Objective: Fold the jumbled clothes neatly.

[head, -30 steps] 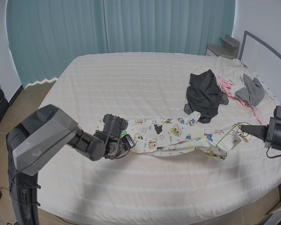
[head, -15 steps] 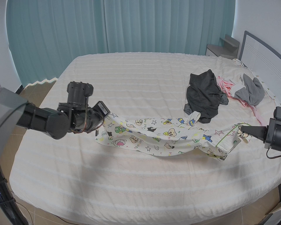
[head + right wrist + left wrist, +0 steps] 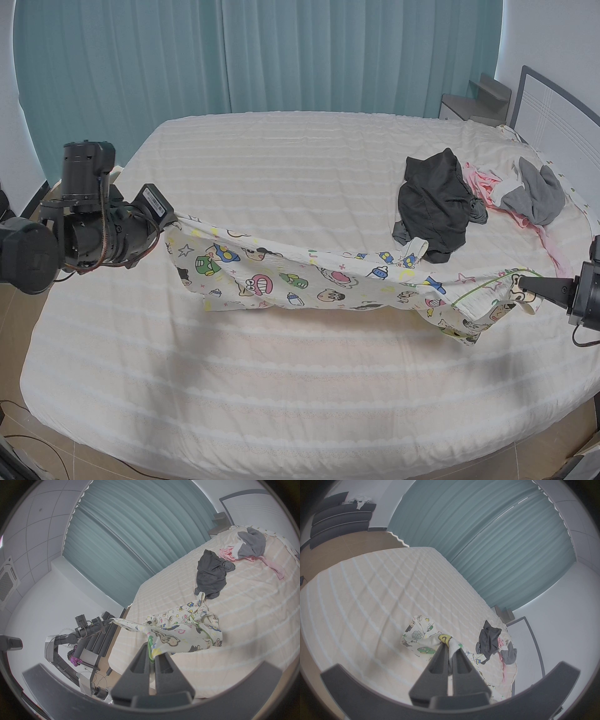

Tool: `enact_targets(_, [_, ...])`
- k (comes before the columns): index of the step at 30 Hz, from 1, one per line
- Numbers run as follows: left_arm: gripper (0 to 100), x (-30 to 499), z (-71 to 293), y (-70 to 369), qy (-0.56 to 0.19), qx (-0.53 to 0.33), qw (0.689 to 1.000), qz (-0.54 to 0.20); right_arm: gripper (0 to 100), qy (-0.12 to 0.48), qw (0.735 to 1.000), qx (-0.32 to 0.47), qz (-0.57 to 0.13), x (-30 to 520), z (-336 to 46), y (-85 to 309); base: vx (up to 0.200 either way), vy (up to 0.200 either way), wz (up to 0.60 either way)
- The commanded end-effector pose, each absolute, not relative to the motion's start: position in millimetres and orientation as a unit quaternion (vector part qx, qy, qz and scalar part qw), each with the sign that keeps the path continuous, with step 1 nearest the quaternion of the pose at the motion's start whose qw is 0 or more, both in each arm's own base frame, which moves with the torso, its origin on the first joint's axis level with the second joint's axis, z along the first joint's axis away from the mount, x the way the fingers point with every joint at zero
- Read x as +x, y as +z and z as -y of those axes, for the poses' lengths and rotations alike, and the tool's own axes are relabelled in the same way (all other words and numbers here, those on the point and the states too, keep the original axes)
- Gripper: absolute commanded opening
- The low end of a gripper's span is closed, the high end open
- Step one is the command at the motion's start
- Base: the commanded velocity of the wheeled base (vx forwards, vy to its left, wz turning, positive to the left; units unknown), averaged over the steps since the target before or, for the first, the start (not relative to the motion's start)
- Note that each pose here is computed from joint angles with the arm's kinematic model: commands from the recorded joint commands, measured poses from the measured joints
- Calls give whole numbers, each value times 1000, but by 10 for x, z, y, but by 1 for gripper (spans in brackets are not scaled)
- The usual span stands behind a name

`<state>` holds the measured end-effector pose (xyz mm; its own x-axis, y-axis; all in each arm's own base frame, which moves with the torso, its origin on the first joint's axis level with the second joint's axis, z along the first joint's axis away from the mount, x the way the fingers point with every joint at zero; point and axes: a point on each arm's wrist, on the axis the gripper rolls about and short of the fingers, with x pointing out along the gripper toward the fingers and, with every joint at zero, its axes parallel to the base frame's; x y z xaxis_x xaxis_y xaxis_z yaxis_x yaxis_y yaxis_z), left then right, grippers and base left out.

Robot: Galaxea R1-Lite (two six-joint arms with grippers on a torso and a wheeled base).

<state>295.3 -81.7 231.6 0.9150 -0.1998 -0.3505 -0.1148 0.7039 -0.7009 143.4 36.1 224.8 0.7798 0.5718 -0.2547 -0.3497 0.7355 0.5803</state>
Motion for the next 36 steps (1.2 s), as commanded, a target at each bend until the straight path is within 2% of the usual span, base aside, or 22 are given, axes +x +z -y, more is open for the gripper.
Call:
enact_targets(1, [0,2667,725,2532,-34,-391,902,-179,0,256,907,259,-213,1370,-354,2216,0,0,0])
enact_targets(7, [0,2502,677,2540,-36,-391,902,-178,0,256,906,259,-216,1332,-349,2181,0,0,0])
enact_targets(15, [0,2314,635,2305,-45,-386,894,-224,0,256,903,254,-233,1259,-345,2064,0,0,0])
enact_targets(21, [0,2173,561,2073,-42,-385,884,-264,0,253,899,234,-271,1142,-333,1795,0,0,0])
enact_targets(28, [0,2007,519,1813,-33,-378,873,-308,0,265,880,201,-338,953,-355,1418,0,0,0])
enact_targets(36, [0,1816,493,1506,-42,-362,854,-370,0,268,860,191,-391,854,-365,1163,0,0,0])
